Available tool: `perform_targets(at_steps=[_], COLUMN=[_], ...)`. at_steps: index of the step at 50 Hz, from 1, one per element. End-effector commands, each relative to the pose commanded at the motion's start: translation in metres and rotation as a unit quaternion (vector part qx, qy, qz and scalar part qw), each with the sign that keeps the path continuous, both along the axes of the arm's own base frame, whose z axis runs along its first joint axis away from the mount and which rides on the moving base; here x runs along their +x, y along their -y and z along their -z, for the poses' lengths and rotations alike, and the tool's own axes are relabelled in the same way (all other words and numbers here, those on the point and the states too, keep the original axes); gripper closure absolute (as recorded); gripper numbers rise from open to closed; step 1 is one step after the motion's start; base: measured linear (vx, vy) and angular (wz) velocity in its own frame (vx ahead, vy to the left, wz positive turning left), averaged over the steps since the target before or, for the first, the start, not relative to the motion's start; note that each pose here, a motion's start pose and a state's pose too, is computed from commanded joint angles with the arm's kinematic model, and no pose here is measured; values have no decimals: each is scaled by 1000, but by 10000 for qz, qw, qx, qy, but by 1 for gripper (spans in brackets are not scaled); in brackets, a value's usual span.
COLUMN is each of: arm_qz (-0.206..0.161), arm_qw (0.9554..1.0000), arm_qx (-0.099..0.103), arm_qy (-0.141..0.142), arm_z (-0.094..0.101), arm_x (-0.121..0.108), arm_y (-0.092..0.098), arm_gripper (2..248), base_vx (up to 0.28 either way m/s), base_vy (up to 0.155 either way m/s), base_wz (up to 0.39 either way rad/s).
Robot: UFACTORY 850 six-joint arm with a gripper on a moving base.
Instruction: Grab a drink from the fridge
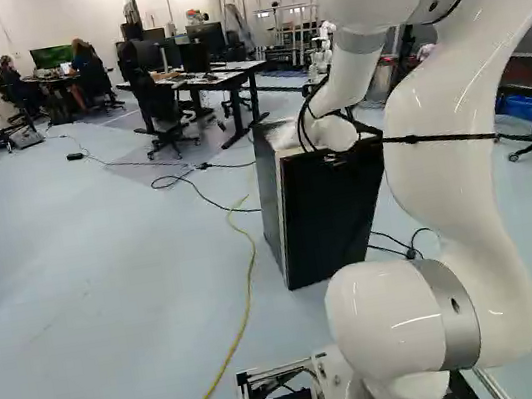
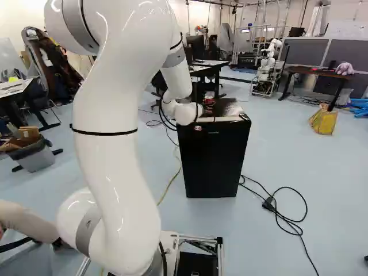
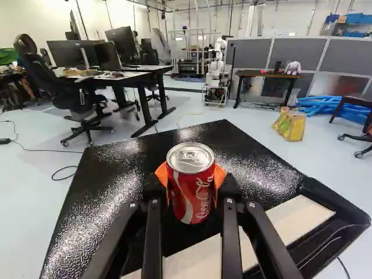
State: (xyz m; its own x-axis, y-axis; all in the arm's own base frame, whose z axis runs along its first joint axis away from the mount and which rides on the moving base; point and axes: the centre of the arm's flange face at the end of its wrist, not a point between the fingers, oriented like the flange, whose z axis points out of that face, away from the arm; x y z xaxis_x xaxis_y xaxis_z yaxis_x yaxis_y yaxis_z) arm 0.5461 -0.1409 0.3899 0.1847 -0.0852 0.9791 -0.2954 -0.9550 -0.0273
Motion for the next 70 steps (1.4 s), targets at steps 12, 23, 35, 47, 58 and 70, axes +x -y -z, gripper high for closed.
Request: perform_targets(at_steps=[12, 23, 35, 47, 58, 70], arm_qz=[0, 0, -13, -57, -125, -231], arm_qw=[9999, 9998, 9998, 9998, 9998, 9997], arm_qx=[-29, -50, -49, -46, -42, -36], arm_qy=[115, 200, 192, 167, 128, 68], arm_z=[-13, -23, -23, -24, -25, -26], arm_x=[-1, -1, -3, -10, -21, -39], arm_y=[0, 0, -2, -8, -17, -31], arm_gripper=[157, 157, 157, 157, 157, 157], base_vx=[0, 0, 0, 0, 0, 0], base_vy=[0, 0, 0, 0, 0, 0], base_wz=[0, 0, 0, 0, 0, 0])
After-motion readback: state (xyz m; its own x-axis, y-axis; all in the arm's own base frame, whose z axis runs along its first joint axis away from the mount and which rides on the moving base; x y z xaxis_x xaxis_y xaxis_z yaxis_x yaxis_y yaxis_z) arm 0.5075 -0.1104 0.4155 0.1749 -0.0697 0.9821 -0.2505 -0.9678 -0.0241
